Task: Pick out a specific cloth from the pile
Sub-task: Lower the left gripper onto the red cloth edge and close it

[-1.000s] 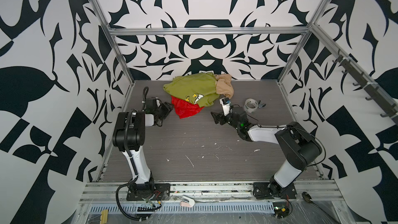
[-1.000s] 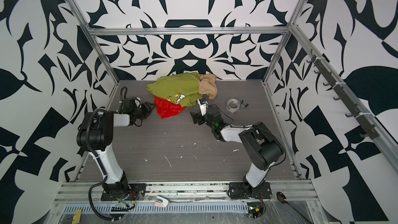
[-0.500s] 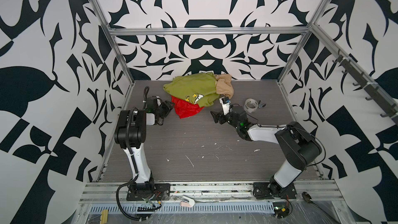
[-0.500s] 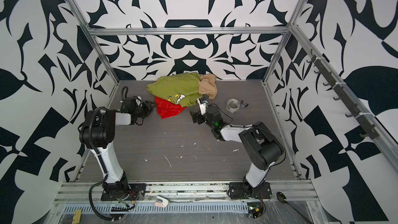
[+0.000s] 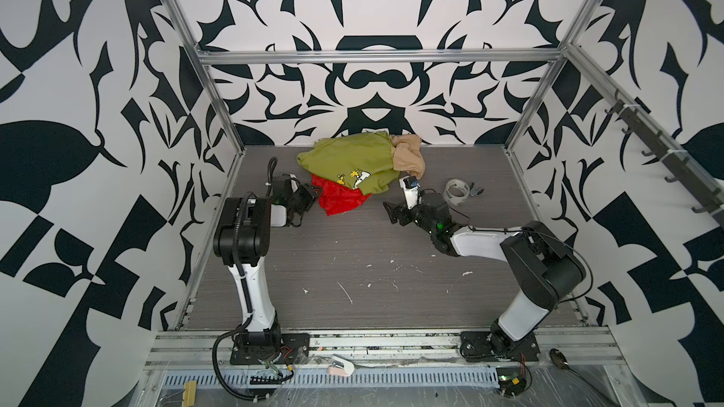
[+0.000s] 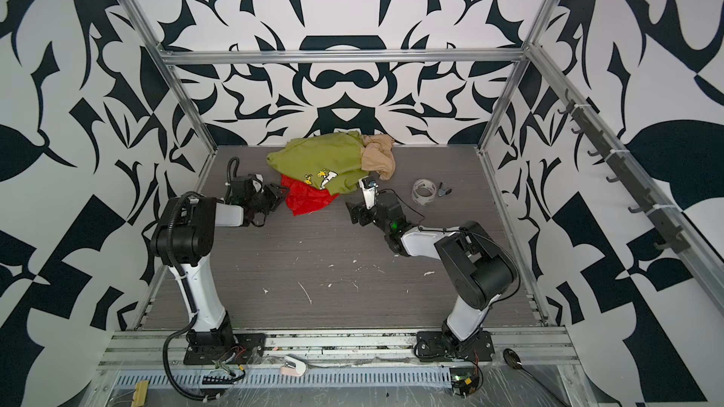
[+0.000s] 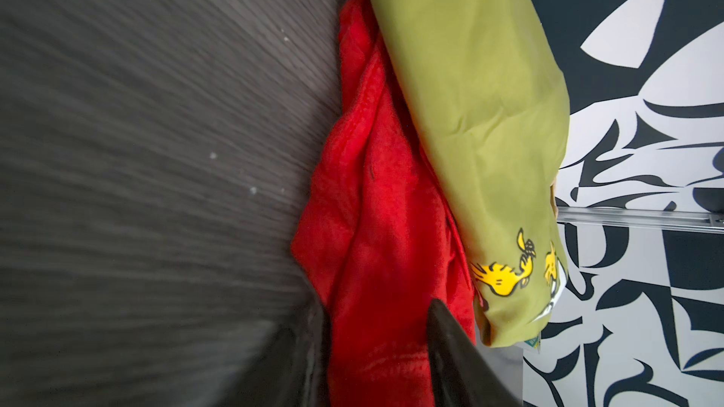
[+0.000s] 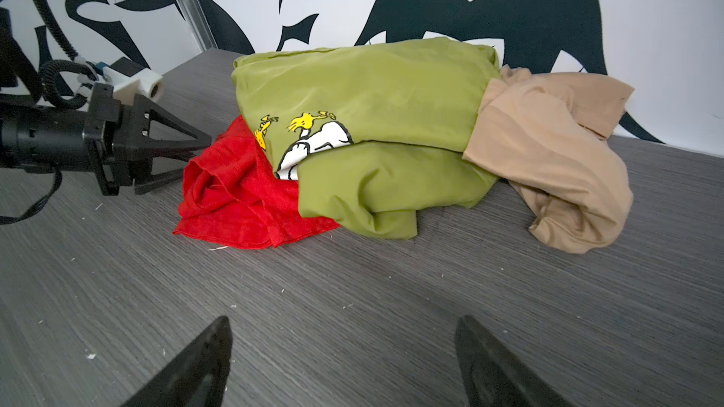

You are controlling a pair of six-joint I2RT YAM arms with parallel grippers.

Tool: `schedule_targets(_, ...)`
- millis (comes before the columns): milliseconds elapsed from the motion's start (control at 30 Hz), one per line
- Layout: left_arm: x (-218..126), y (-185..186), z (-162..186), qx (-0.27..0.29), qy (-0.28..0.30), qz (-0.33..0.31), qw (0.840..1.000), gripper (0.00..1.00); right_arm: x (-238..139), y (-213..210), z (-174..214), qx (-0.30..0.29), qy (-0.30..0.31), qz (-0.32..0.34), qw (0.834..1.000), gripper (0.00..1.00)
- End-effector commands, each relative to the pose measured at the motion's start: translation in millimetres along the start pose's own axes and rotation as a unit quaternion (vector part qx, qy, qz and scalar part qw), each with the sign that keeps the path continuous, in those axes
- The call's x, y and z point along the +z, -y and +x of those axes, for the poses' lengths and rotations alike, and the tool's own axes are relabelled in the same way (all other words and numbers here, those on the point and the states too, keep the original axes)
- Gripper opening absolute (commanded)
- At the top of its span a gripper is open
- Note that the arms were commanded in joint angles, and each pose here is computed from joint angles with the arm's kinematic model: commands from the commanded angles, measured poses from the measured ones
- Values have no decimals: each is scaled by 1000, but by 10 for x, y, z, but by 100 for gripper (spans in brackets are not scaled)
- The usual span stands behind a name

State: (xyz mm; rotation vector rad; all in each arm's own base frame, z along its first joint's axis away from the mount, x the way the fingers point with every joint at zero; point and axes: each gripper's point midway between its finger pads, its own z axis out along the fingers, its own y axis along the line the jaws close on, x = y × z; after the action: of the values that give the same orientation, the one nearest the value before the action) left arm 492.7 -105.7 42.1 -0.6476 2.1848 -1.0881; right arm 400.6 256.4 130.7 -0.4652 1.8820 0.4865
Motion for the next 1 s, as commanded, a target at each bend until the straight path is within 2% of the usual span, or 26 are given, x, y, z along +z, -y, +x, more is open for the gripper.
schedule_targets(0,88,-92,84,-12,-14,-8,1000,43,-103,-26,-237,-6,35,3,999,91)
schedule_targets(267,117,13,77,-14,-15,15,1000,22,-172,-18,-294,-10,39,7,999,91)
schedule_targets(467,107,71,63,-11,-16,22,1000,13,-215,-19,-320,-11,42,9,999,91)
schedule_targets(733,82,121,27,-8,-11,25,1000,4,-219,-29,-386,-16,44,8,999,91)
schedule_targets(967,-24,296,-25,-2,-5,37,999,2,-216,-38,-424,-15,47,7,999,91)
